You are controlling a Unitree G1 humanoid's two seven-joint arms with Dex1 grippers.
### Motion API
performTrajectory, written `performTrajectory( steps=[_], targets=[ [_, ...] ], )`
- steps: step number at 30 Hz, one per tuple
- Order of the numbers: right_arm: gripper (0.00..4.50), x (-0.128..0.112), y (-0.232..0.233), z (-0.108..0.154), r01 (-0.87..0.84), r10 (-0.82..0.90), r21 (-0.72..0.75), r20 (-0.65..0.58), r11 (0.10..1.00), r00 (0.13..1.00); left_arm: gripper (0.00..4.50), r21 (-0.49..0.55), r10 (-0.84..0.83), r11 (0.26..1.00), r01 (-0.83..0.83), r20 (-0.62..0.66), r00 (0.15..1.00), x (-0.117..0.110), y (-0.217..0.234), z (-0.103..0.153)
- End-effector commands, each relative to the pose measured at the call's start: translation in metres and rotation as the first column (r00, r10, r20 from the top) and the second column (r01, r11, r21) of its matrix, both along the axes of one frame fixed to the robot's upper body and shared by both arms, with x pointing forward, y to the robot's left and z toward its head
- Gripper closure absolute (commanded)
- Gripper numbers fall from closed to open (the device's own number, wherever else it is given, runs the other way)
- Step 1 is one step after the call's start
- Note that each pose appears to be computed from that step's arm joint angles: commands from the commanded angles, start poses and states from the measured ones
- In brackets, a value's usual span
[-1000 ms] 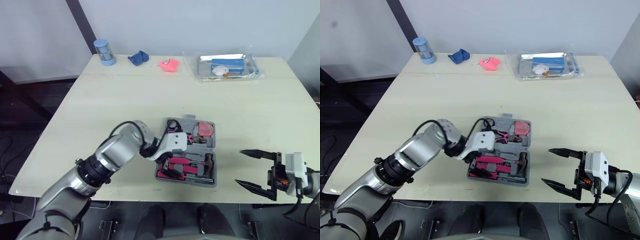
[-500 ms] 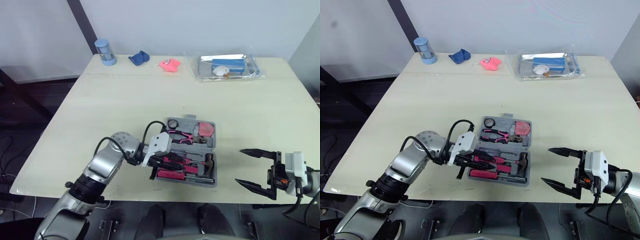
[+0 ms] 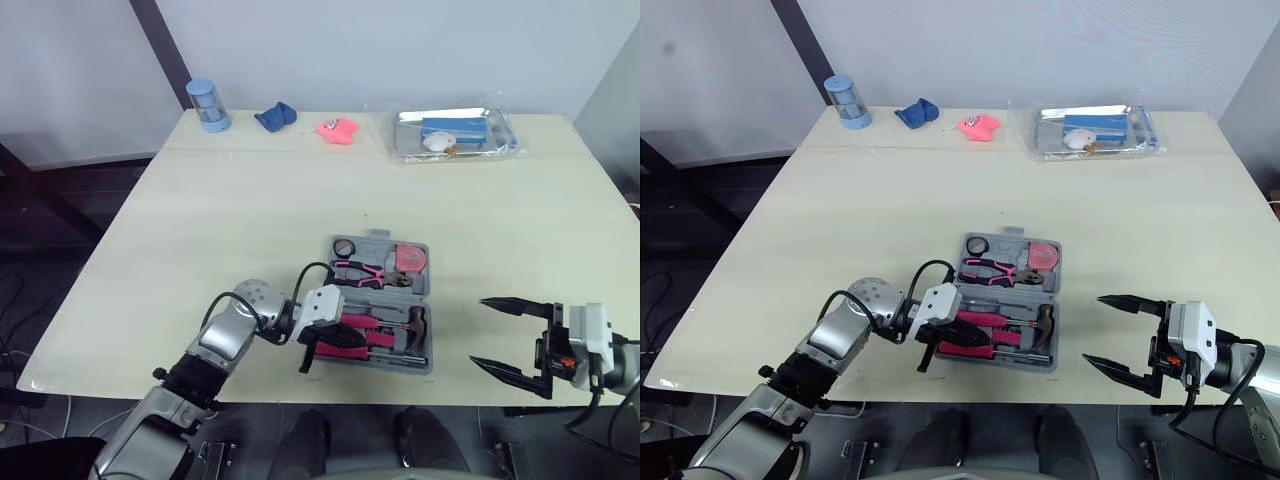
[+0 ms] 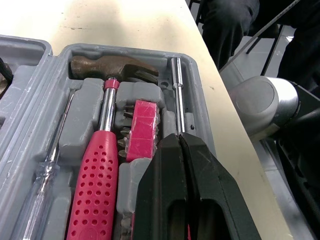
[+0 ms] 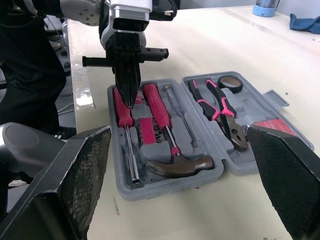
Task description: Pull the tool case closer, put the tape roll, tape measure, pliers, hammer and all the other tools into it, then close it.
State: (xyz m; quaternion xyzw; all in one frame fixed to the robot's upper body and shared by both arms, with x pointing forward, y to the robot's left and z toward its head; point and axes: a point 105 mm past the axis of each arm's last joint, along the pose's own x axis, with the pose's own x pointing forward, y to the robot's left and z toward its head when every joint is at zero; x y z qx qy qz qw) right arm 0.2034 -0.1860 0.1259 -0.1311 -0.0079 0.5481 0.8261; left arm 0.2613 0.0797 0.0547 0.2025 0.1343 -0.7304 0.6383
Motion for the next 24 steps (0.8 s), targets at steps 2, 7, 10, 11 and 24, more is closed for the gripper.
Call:
performTrajectory(
  steps=[2, 7, 10, 11, 24],
  targets=[
    [0.0, -0.003, 0.003, 0.011, -0.019, 0.019, 0.009, 0.04, 1.0, 0.999, 4.42, 0.008, -0.02, 1.0, 0.02, -0.004, 1.0, -0.007, 0.0, -0.01],
    [0.0, -0.004, 0.004, 0.012, -0.028, 0.027, 0.01, 0.035, 1.0, 0.999, 4.42, 0.042, -0.033, 0.999, 0.034, -0.017, 0.999, -0.014, 0.005, -0.025],
    [0.0, -0.004, 0.004, 0.013, -0.027, 0.027, 0.008, 0.036, 1.0, 0.999, 4.42, 0.055, -0.026, 0.998, 0.027, -0.016, 1.0, -0.013, 0.008, -0.03],
    [0.0, -0.004, 0.004, 0.013, -0.027, 0.027, 0.007, 0.036, 1.0, 0.999, 4.42, 0.056, -0.022, 0.998, 0.023, -0.016, 1.0, -0.012, 0.008, -0.031],
    [0.0, 0.011, 0.002, 0.004, 0.061, -0.061, -0.028, 0.015, 0.998, 0.998, 4.42, -0.122, 0.154, 0.981, -0.151, 0.02, 0.988, 0.009, 0.019, 0.022]
  ],
)
